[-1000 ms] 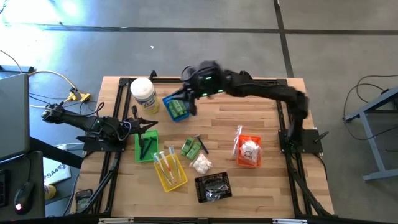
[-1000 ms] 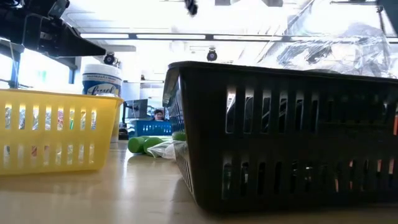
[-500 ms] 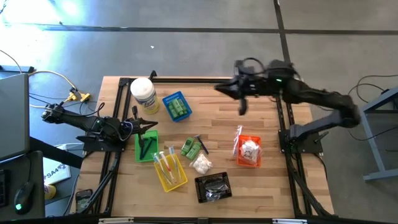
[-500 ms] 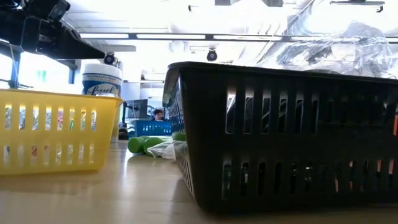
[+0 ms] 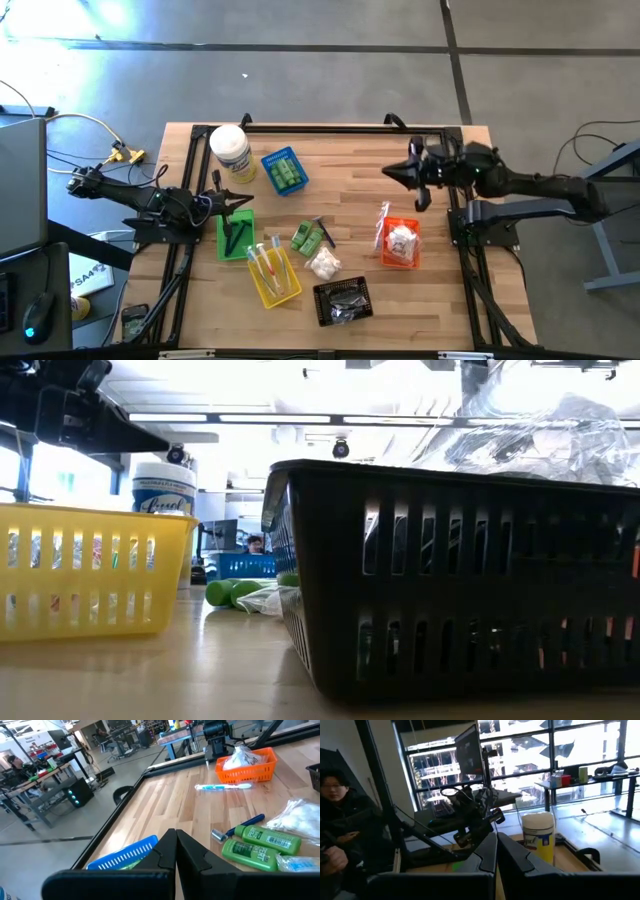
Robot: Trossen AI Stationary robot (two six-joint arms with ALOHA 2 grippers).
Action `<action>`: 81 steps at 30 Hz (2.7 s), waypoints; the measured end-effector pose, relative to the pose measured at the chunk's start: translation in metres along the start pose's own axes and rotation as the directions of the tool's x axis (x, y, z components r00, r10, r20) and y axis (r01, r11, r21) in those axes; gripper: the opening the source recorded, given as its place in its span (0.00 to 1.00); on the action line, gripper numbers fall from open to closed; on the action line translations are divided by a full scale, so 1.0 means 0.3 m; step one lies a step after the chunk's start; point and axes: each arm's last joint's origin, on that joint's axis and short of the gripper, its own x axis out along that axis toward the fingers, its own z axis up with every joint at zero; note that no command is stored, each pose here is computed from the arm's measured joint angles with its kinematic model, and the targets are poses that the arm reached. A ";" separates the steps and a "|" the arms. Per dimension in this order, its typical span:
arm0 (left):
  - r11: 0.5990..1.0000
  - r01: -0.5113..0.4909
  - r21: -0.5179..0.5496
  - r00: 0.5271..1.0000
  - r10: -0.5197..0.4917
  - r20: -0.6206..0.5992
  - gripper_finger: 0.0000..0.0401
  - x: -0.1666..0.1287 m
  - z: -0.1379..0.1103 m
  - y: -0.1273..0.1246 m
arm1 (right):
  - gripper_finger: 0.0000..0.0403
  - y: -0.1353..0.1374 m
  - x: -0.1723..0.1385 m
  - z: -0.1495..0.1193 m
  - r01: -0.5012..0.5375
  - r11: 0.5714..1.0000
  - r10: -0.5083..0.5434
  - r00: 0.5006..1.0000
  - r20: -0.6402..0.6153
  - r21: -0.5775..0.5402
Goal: Pick & Place Travel size toiletries
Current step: Put the blue razor into the green bin
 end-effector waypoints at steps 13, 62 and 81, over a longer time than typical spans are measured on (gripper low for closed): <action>1.000 -0.004 -0.008 1.000 0.004 0.012 0.00 0.000 0.005 0.001 | 0.01 -0.033 -0.131 -0.294 0.037 0.999 -0.034 0.994 0.102 -0.021; 0.990 0.068 -0.123 0.984 -0.047 0.169 0.00 0.055 0.136 -0.015 | 0.01 -0.039 -0.229 -0.442 -0.024 0.999 0.020 0.991 0.131 0.028; 0.968 0.246 0.049 0.937 -0.224 -0.269 0.02 0.464 0.525 -0.117 | 0.01 -0.037 -0.229 -0.441 -0.044 0.999 0.040 0.990 0.135 0.024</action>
